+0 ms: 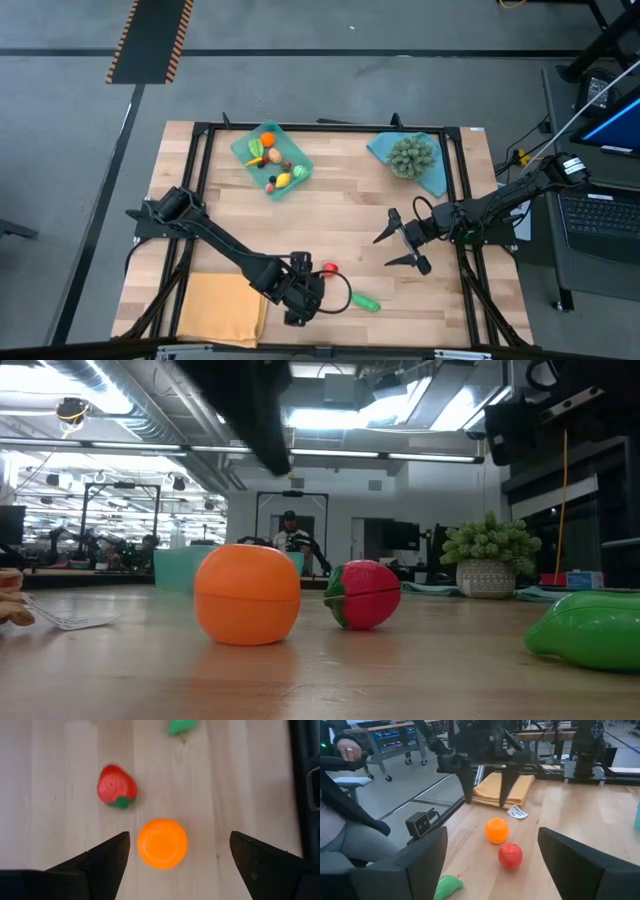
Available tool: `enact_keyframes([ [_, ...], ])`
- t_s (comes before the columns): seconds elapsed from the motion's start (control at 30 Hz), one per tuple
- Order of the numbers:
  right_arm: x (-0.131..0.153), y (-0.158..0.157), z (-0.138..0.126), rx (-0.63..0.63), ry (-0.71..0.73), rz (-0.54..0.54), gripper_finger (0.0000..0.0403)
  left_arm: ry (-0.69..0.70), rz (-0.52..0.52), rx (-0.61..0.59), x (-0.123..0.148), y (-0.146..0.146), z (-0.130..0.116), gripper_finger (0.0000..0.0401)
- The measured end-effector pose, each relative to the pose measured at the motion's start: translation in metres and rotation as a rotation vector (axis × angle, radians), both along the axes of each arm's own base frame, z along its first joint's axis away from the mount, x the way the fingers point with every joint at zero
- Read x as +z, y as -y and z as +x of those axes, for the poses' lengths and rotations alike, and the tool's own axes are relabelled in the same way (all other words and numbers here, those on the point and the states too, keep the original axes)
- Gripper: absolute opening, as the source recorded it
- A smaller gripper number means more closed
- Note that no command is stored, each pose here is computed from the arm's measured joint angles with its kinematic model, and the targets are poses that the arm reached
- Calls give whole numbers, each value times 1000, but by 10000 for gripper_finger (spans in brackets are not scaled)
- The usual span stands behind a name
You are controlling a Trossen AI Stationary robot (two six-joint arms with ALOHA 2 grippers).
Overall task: Pick and placing Produce into tupperware
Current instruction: Put the orange into the blue bin
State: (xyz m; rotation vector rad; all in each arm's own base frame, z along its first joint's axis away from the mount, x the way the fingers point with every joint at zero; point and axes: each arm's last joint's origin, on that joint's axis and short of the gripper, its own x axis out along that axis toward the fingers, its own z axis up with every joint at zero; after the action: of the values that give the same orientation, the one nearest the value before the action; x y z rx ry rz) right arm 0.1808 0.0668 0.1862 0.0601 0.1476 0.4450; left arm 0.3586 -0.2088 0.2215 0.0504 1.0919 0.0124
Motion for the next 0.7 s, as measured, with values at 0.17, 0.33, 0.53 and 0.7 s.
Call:
enact_keyframes([
  [0.17, 0, -5, -2, 27, 1, -2, 312, -51, 12, 44, -20, -5, -7, 332],
  [0.33, 0, -9, -4, 51, 1, -2, 312, -32, -6, 54, -35, -6, -9, 332],
  [0.53, 0, -12, -5, 65, 1, -1, 312, -17, -15, 53, -46, -7, -10, 332],
  [0.7, 0, -12, -5, 67, 0, 0, 312, -8, -21, 61, -55, -11, -11, 332],
])
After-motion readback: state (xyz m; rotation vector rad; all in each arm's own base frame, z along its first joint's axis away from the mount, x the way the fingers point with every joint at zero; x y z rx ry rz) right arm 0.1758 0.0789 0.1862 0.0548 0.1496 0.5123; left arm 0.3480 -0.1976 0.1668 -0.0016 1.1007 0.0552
